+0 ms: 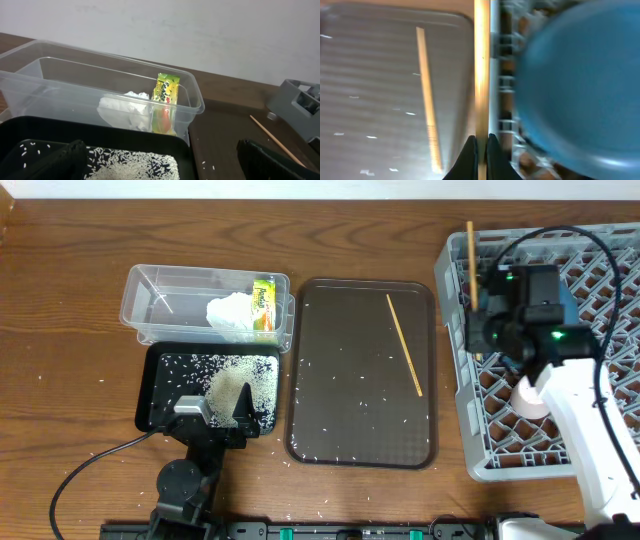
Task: Sort waste into correct bins and load items into the dishwasher rack
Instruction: 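Lift the chopstick and drop it upright into the rack, then grasp the second chopstick on the brown tray with the right gripper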
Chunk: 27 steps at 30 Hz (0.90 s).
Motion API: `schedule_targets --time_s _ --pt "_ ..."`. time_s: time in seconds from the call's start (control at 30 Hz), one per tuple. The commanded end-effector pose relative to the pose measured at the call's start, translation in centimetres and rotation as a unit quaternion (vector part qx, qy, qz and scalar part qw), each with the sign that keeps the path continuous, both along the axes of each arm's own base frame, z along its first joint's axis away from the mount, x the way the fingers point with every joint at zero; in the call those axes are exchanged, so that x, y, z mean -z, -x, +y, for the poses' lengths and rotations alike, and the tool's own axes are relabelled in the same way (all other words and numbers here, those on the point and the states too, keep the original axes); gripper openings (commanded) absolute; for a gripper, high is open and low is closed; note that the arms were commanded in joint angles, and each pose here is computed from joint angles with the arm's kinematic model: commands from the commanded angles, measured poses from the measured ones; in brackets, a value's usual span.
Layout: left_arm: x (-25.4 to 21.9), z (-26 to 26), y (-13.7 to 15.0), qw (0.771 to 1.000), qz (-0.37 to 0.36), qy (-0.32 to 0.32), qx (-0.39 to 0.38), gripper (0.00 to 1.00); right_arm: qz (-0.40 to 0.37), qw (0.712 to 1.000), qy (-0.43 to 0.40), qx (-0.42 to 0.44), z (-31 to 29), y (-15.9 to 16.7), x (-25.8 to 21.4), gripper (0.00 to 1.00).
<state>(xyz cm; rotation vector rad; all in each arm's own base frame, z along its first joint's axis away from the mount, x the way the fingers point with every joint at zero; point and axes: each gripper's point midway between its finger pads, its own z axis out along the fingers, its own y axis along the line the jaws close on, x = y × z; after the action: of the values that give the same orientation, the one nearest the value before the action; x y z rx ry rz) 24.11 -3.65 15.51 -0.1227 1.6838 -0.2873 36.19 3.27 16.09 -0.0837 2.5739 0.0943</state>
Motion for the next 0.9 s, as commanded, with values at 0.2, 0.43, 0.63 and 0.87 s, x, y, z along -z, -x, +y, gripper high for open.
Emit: schedule_targets --time_s 0.2,0.43,0.63,0.87 --pt "1.7 0.0 0.0 1.000 0.020 -0.007 0.001 0.98 0.046 0.996 0.071 -0.002 -2.3 -0.6 3.7 0.31" --pt "1.8 0.0 0.0 1.000 0.020 -0.007 0.000 0.98 0.028 0.997 -0.041 -0.065 5.7 0.6 1.4 0.49" --pt "1.7 0.0 0.0 1.000 0.020 -0.007 0.000 0.98 0.050 0.998 -0.007 -0.033 9.4 1.3 4.0 0.52" --pt "1.7 0.0 0.0 1.000 0.020 -0.007 0.001 0.98 0.063 0.994 0.085 0.028 8.5 -1.1 10.2 0.41"
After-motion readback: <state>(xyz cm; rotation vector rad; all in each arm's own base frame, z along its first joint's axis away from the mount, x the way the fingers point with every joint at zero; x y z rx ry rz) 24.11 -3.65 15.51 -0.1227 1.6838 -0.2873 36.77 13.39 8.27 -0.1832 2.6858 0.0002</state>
